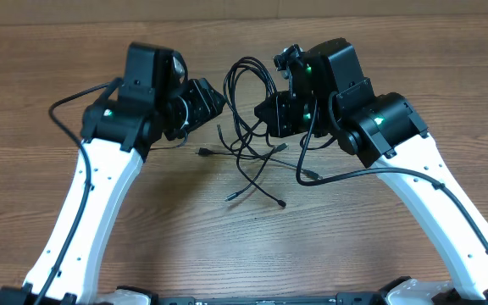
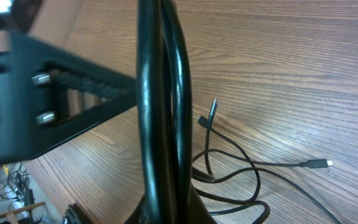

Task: Untangle cables
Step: 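Hold the cable bundle up with the right gripper while the left gripper returns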

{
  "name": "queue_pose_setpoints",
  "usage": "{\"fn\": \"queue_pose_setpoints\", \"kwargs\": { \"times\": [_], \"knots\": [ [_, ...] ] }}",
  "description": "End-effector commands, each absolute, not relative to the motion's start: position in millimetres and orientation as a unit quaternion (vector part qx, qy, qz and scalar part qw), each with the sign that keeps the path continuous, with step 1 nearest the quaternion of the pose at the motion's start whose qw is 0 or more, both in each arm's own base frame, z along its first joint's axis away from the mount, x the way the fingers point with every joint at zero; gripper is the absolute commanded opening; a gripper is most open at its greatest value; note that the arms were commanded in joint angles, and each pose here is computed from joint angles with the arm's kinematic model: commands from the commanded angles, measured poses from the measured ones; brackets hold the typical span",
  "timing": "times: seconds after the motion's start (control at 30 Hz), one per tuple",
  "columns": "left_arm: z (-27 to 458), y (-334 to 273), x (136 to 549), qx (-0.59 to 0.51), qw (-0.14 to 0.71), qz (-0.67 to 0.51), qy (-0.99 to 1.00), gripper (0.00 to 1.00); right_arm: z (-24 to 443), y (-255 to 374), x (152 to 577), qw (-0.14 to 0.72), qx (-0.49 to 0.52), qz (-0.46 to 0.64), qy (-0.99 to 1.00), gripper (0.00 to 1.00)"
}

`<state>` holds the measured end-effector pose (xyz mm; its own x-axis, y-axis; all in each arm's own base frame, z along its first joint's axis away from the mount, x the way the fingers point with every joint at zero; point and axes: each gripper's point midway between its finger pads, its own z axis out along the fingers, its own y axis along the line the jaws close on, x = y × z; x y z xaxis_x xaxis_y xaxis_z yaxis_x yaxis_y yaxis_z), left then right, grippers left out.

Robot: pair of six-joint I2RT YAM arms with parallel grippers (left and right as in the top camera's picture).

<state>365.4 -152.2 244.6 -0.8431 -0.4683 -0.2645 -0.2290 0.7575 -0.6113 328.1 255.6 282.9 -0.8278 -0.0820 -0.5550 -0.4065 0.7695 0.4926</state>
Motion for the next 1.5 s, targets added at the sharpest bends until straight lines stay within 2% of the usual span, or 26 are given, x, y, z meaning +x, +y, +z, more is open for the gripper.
{"fn": "queue_pose_setpoints", "kwargs": {
  "times": [0.0, 0.1, 0.13, 0.2, 0.43, 0.7, 1.23, 1.47],
  "knots": [
    [238, -164, 371, -0.19, 0.191, -0.302, 0.915, 0.6, 288, 257, 329, 0.268, -0.142, 0.316, 0.899, 0.04],
    [237, -168, 373, -0.185, 0.187, -0.308, 0.914, 0.59, 288, 257, 329, 0.267, -0.143, 0.315, 0.899, 0.04],
    [237, -168, 373, -0.181, 0.19, -0.309, 0.914, 0.55, 288, 257, 329, 0.267, -0.143, 0.315, 0.899, 0.04],
    [240, -170, 373, -0.169, 0.194, -0.311, 0.915, 0.54, 287, 256, 330, 0.271, -0.147, 0.31, 0.9, 0.04],
    [250, -166, 363, -0.155, 0.202, -0.308, 0.916, 0.66, 281, 246, 334, 0.278, -0.142, 0.278, 0.908, 0.04],
    [284, -151, 357, -0.158, 0.268, -0.299, 0.902, 0.74, 281, 248, 333, 0.277, -0.143, 0.28, 0.908, 0.04],
    [281, -147, 359, -0.164, 0.273, -0.286, 0.904, 0.75, 283, 261, 325, 0.276, -0.159, 0.287, 0.904, 0.04],
    [265, -144, 361, -0.17, 0.266, -0.249, 0.915, 0.77, 284, 267, 321, 0.276, -0.167, 0.29, 0.901, 0.04]
  ]
}}
